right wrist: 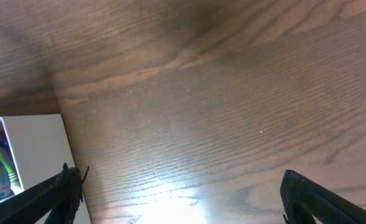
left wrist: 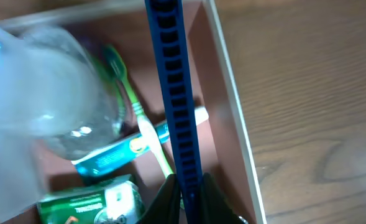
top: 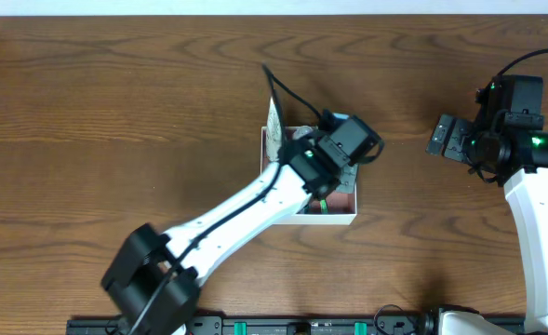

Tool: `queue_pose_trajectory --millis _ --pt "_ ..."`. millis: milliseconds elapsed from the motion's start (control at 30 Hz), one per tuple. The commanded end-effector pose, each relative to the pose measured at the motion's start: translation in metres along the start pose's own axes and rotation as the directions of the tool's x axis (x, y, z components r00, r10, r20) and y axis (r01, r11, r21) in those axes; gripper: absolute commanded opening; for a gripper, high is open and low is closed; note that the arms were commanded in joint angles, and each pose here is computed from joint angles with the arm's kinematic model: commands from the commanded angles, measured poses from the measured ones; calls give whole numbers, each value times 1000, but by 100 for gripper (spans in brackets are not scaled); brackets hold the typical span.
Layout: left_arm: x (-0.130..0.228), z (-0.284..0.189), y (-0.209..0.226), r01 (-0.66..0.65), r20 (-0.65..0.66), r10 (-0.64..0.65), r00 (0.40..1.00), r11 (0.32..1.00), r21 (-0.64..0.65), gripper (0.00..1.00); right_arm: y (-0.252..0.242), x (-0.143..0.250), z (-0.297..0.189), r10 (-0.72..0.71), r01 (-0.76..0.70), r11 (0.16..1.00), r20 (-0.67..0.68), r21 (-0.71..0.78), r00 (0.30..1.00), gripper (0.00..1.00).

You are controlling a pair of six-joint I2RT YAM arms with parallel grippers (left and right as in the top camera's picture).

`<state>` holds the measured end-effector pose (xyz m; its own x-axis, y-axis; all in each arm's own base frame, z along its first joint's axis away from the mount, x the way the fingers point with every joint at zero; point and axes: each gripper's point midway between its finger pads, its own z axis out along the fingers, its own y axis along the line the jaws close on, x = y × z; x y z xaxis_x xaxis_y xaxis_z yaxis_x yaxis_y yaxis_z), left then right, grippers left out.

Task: Pack container

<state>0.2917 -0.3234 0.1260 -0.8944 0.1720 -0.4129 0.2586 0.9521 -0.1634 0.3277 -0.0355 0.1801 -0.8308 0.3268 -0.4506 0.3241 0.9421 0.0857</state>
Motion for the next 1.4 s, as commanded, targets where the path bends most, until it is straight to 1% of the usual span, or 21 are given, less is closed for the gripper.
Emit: queue_pose_trajectory --millis 0,33,67,100,133,200,300,367,433,533,600,667,733,767,900,1033,1067,1233,1300,1367 --pt "-4 -1 -2 22 15 -21 1000 1000 -5 13 0 -4 -3 14 -14 1000 11 -2 1000 99" --pt "-4 -2 -3 22 16 -22 1000 1000 2 16 0 -4 -3 14 -14 1000 11 -2 1000 99" --pt "-4 -3 -4 23 13 -23 1000 1000 11 17 0 -4 -3 14 -13 1000 11 -2 1000 99" --pt "-4 -4 -6 22 12 -23 1000 1000 21 25 0 -4 -3 14 -14 1000 11 -2 1000 99" --pt "-3 -5 -8 22 9 -23 1000 999 31 27 0 -4 -3 14 -14 1000 11 -2 1000 99" --pt "-2 -7 -14 22 -1 -22 1000 998 62 29 0 -4 -3 14 -14 1000 11 -2 1000 99" --pt "-4 -15 -16 9 9 -10 1000 997 80 29 0 -4 -3 14 -14 1000 11 -2 1000 99" --pt "-9 -25 -16 -42 41 39 998 996 85 34 0 -4 -3 14 -14 1000 11 -2 1000 99" --pt "-19 -45 -10 -69 102 62 993 995 68 40 0 -4 -3 14 -14 1000 11 -2 1000 99" --pt "-30 -77 1 -71 186 62 981 997 37 49 0 -4 -3 14 -14 1000 11 -2 1000 99" --pt "-38 -107 13 -68 260 63 964 998 9 55 0 -4 -3 14 -14 1000 11 -2 1000 99" --pt "-43 -138 27 -45 329 48 943 999 -17 63 0 -4 -3 14 -14 1000 11 -2 1000 99" --pt "-45 -171 40 -24 392 30 919 1000 -20 84 0 -4 -3 14 -14 1000 11 -2 1000 99" --pt "-44 -185 43 -19 416 20 909 1000 -6 98 0 -4 -3 14 -14 1000 11 -2 1000 99" --pt "-38 -239 56 -7 503 -28 864 998 67 98 0 -4 -3 14 -14 1000 11 -2 1000 99" --pt "-20 -278 75 -101 554 62 830 994 39 98 0 -4 -3 14 -14 1000 11 -2 1000 99" --pt "-13 -284 81 -108 554 70 829 994 35 98 0 -4 -3 14 -14 1000 11 -2 1000 99" --pt "34 -299 118 -119 492 107 864 993 -8 98 0 -4 -3 14 -14 1000 11 -2 1000 99" --pt "59 -298 136 -128 432 133 892 991 -42 98 0 -4 -3 14 -14 1000 11 -2 1000 99" --pt "78 -294 148 -113 375 125 919 992 -55 98 0 -4 -3 14 -14 1000 11 -2 1000 99"
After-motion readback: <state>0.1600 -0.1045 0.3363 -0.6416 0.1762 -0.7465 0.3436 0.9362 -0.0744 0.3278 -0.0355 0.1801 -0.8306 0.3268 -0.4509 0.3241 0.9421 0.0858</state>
